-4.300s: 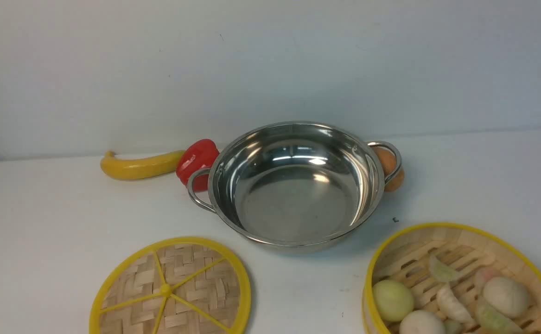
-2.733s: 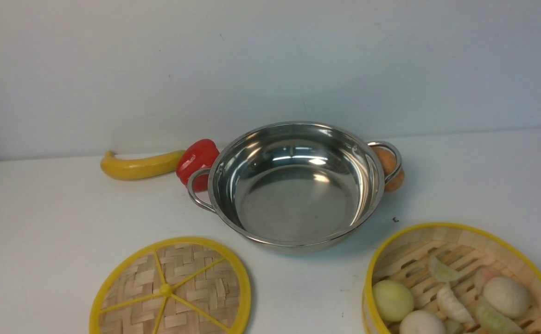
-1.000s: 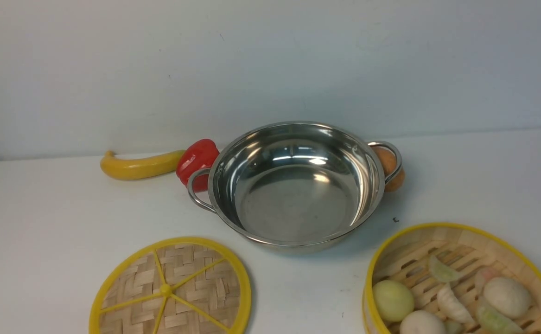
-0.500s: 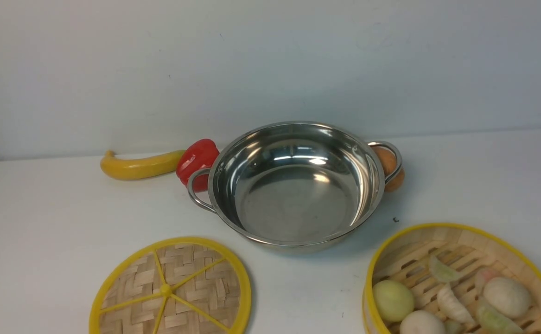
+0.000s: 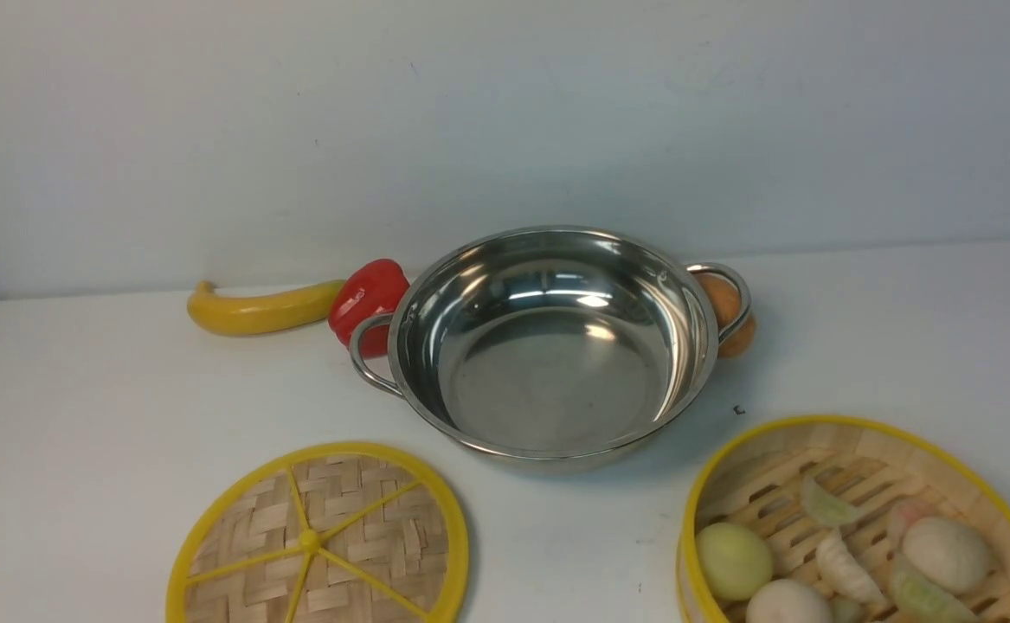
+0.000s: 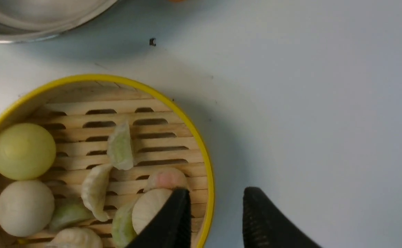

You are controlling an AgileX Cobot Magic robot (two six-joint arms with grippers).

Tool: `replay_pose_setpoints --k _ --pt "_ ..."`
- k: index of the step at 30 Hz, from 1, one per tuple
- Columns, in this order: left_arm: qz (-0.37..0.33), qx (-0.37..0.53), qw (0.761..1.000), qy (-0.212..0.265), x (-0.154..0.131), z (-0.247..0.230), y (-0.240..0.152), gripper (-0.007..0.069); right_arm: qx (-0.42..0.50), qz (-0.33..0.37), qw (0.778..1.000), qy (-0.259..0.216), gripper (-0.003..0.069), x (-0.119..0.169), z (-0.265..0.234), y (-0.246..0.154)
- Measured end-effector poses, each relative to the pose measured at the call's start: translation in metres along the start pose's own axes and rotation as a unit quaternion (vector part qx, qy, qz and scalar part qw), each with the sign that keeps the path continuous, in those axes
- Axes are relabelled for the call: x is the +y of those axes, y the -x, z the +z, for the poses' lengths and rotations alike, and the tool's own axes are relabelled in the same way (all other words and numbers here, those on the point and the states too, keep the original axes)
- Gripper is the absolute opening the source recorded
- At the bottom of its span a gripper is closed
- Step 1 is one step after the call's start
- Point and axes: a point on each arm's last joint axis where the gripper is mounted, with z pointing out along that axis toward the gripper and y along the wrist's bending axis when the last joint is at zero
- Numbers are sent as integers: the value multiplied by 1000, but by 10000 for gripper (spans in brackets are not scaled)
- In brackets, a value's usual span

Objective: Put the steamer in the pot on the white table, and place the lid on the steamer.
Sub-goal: 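Reach for and grasp the rim of the bamboo steamer holding the buns with the right gripper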

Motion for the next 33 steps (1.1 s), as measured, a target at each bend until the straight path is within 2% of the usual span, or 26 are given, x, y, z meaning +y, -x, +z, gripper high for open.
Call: replay_pose_setpoints --k 7,13,22,26,30,33 --pt "0 0 1000 0 0 0 0 242 39 -3 999 28 238 -4 34 4" --pt "0 0 1000 0 0 0 0 242 90 -5 995 48 244 3 57 -18" --pt "0 0 1000 0 0 0 0 242 46 -2 999 22 255 -1 72 -17" --pt "0 0 1000 0 0 0 0 242 57 1 998 26 303 -3 85 -16" --pt "0 0 1000 0 0 0 0 242 81 15 996 35 382 -6 112 -17" --pt "0 0 1000 0 0 0 0 242 91 17 995 39 398 -6 122 -18"
